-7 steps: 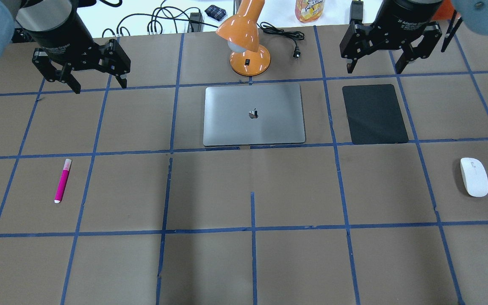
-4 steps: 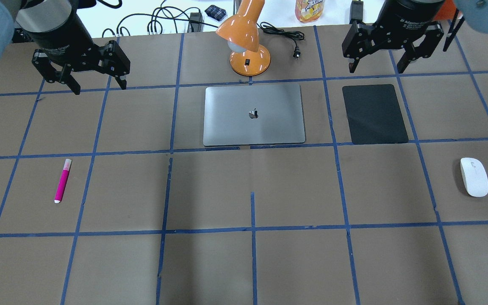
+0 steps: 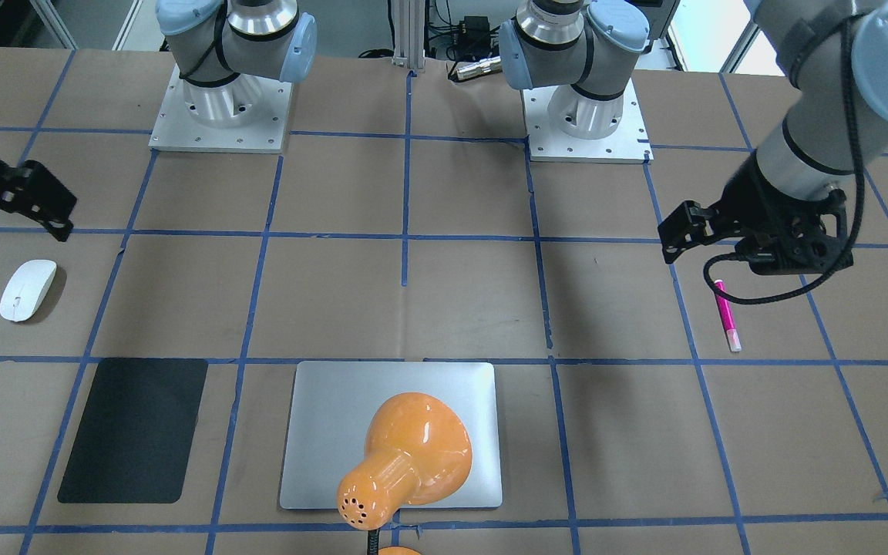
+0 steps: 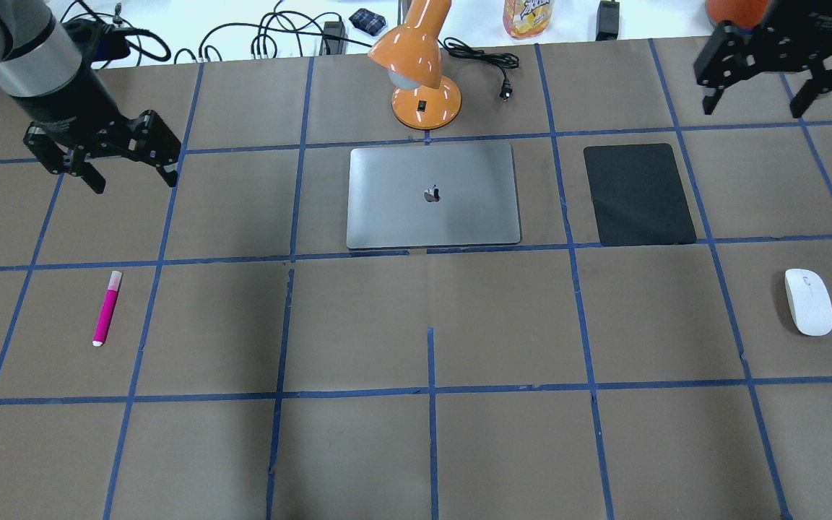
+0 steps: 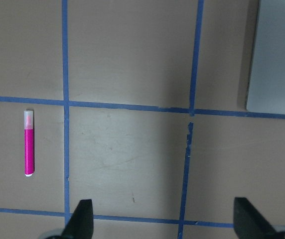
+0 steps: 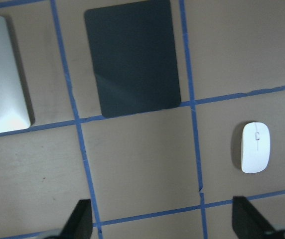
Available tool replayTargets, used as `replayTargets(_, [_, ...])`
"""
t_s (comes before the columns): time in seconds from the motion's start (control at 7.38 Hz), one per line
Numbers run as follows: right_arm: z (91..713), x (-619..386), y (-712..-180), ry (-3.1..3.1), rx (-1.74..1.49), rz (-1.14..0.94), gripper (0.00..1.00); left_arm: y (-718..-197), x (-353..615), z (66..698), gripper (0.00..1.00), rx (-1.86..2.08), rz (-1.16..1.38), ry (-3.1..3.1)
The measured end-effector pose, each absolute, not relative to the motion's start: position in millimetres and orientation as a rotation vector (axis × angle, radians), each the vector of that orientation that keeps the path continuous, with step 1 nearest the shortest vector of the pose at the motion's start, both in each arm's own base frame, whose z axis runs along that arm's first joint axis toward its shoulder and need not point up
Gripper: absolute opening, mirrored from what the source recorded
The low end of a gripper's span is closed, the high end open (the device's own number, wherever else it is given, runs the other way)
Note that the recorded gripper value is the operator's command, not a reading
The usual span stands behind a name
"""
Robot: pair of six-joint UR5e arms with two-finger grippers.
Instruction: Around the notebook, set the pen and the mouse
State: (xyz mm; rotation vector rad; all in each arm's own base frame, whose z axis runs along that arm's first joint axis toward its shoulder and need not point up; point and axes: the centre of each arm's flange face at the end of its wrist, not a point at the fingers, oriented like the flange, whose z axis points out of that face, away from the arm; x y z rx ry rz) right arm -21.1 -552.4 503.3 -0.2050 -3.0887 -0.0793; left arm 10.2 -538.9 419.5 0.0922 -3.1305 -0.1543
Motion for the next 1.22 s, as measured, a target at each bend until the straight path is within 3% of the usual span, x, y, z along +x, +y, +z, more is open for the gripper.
replayTargets(0.41, [471.5,-125.4,-544.6,-3.133,0.021,-0.182,1.0,-501.5,137.8,313.2,1.0,0.054,-0.148,-3.105])
replayTargets(0.68, [423.2,-191.6,-521.8,-3.175,-0.029,-0.235,1.0,-477.1,175.2,252.6,1.0,-0.028,-0.031,-3.144])
replayTargets(1.22, [310.1,-244.6,-482.4,-3.175,-0.061,-0.197,1.0,-469.2,181.7,218.0,1.0,-0.039,0.007,-3.164])
